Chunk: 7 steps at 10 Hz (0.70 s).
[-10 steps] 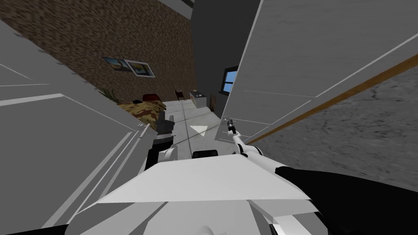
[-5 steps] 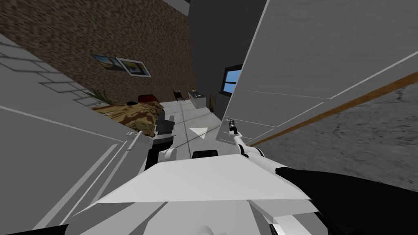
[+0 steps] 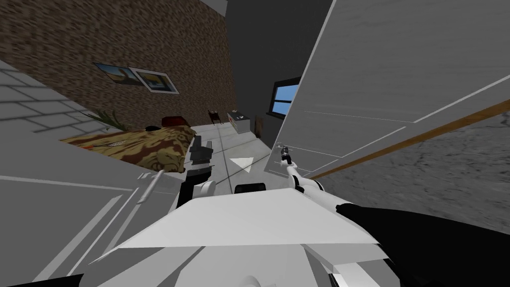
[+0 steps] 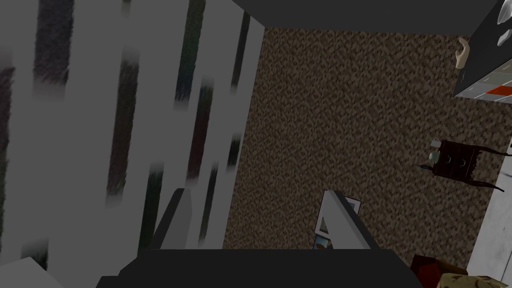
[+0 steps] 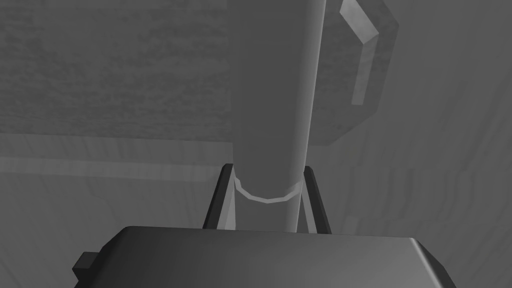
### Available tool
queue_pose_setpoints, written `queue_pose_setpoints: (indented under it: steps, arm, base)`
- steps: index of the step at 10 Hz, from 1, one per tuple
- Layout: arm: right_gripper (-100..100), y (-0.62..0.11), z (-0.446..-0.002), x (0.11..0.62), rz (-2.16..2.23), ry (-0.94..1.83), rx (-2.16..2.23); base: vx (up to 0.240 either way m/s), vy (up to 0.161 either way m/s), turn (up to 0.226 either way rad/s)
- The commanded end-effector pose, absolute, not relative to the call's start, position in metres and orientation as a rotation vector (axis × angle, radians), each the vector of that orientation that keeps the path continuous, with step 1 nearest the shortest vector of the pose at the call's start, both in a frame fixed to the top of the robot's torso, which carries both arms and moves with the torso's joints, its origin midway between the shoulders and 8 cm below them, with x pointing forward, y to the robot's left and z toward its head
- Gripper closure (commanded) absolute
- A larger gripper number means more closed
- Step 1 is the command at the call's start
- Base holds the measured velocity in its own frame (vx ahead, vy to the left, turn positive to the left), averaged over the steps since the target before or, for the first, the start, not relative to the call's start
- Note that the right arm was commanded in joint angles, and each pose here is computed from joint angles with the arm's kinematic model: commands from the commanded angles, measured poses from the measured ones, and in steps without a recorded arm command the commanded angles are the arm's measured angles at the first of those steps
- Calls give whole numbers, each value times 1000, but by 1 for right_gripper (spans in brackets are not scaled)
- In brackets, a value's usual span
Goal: Push the door open
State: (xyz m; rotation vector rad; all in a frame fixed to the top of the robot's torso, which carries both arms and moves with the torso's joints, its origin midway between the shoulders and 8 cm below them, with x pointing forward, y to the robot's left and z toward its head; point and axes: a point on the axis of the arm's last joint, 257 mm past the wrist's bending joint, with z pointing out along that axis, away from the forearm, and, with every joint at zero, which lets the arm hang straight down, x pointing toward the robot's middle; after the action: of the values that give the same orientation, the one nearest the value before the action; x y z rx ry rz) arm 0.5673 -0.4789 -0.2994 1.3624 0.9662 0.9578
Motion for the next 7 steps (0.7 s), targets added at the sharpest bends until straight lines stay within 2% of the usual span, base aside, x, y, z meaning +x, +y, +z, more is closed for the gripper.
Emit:
queue_pose_setpoints:
  steps: [1,7]
  arm:
    - [100,-496,-295,560,936,940,1363]
    - [100,-522,-294,547,897,900,1379]
  base:
    - [148,40,-53]
    - [166,58,-59]
